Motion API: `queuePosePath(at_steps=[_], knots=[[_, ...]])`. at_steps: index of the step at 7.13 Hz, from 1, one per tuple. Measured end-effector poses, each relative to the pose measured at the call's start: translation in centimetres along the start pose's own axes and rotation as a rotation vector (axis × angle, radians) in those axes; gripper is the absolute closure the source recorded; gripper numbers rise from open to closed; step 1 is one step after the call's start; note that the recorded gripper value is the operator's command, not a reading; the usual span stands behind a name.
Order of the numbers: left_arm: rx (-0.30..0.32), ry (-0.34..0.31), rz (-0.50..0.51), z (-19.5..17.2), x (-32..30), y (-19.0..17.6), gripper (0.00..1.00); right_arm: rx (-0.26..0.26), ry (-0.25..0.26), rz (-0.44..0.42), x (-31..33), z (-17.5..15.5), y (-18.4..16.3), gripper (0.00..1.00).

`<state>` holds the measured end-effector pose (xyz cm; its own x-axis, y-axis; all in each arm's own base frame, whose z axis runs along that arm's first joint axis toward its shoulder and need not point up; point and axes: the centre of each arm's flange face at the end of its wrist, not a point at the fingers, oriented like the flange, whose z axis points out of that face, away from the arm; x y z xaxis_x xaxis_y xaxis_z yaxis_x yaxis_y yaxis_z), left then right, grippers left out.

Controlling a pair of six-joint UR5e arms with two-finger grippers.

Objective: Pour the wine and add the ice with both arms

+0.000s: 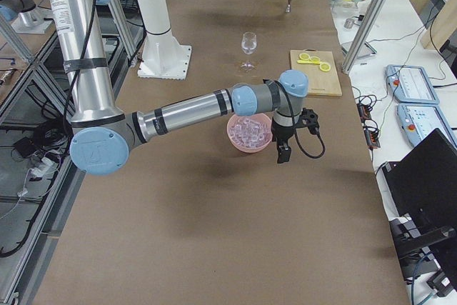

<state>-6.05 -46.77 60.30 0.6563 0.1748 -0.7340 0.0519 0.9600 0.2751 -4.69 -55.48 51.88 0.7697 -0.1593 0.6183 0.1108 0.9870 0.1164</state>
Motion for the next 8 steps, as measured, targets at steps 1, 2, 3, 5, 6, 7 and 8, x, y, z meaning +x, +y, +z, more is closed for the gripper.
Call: queuePosePath(at_steps=[1,2,3,5,6,7,8], knots=[[-0.001,0.001,0.002,0.0,0.1,0.0,0.02,0.003,-0.001,0.000,0.1,0.0,0.2,0.00],[-0.004,-0.003,-0.001,0.1,0.0,0.2,0.02,0.004,-0.001,0.002,0.3,0.0,0.3,0.00],[-0.003,-0.008,0.000,0.1,-0.1,0.2,0.02,0.003,0.000,0.009,0.6,0.0,0.5,0.00],[-0.002,-0.014,0.002,0.0,0.0,0.1,0.02,-0.003,0.003,0.026,1.4,0.3,0.9,0.00],[-0.003,-0.015,0.000,0.0,0.0,0.2,0.02,-0.009,0.004,0.033,1.7,0.5,1.4,0.00],[-0.003,-0.015,0.001,0.0,0.0,0.3,0.02,-0.011,0.003,0.035,1.8,0.6,2.2,0.00],[-0.006,-0.013,0.000,0.1,0.0,0.4,0.02,-0.015,-0.003,0.041,2.1,0.7,3.1,0.00]])
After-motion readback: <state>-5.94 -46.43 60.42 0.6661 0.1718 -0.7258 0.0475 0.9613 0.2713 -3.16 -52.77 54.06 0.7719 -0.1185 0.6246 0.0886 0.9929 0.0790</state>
